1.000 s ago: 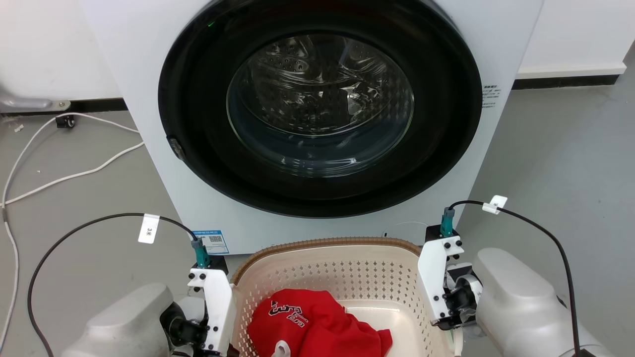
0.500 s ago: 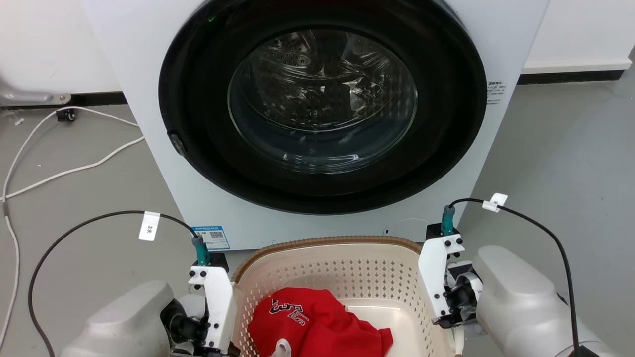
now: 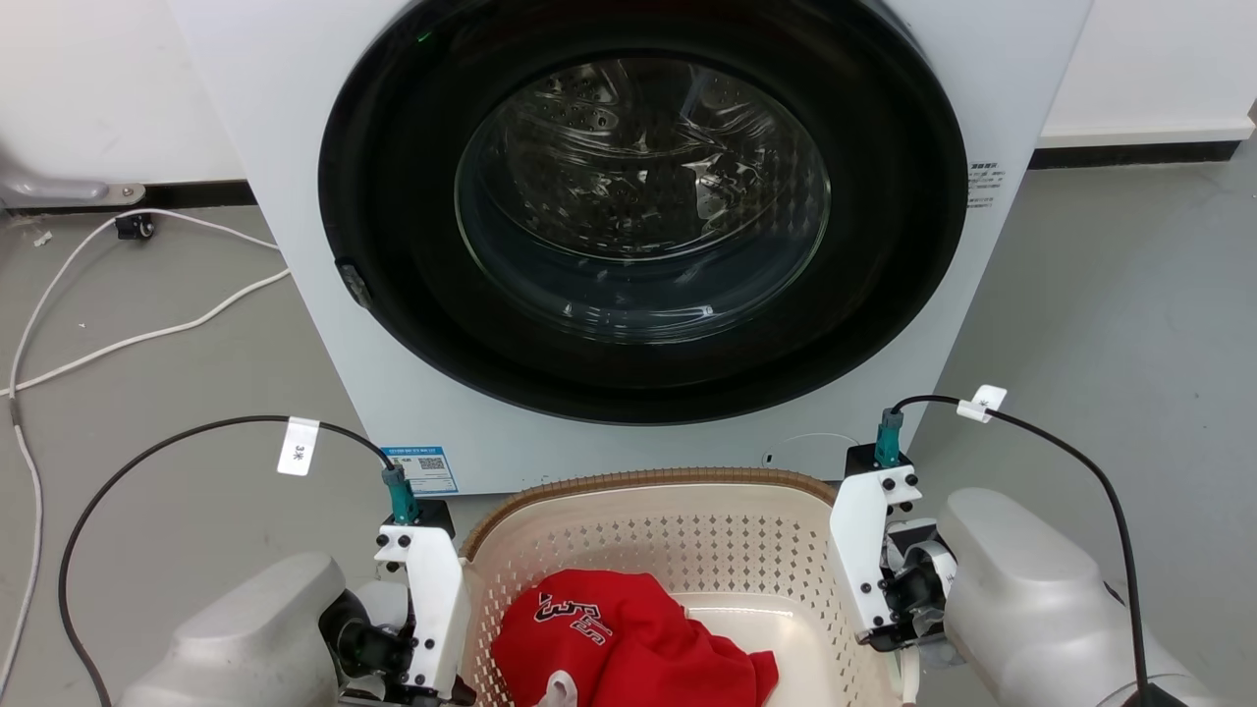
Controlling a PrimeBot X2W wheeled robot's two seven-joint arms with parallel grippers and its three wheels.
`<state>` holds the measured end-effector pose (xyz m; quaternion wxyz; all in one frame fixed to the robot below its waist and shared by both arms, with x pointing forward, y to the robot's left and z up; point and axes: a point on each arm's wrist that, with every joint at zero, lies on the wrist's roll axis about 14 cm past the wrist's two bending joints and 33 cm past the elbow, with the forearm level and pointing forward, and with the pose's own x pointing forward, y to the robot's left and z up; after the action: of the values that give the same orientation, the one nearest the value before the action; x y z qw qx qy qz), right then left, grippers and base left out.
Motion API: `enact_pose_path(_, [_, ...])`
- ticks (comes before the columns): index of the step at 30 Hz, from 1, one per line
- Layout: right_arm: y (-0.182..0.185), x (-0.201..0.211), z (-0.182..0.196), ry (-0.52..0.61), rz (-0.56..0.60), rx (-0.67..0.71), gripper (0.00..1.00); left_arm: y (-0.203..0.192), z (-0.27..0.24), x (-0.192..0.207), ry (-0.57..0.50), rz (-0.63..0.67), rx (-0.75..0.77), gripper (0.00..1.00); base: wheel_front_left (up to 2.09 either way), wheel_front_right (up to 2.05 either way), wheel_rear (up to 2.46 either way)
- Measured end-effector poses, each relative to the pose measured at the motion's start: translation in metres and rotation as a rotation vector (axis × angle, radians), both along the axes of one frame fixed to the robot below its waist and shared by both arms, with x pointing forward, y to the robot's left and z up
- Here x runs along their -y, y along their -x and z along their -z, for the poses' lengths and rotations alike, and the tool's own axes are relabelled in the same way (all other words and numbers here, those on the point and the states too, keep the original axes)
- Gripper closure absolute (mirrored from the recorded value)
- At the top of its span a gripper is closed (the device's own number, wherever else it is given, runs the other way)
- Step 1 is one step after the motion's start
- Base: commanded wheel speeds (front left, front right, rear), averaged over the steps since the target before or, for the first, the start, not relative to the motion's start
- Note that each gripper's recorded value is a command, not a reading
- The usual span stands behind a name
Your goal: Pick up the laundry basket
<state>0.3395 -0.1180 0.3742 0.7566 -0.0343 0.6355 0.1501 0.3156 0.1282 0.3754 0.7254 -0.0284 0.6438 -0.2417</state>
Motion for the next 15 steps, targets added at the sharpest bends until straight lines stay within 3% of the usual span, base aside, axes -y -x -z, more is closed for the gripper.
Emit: enact_pose_path(15, [-0.001, -0.0017, -0.0012, -0.003, -0.005, 0.003, 1.0, -0.0015, -0.0015, -0.0019, -0.006, 0.0, -0.001, 1.0, 0.0, 0.0, 0.0])
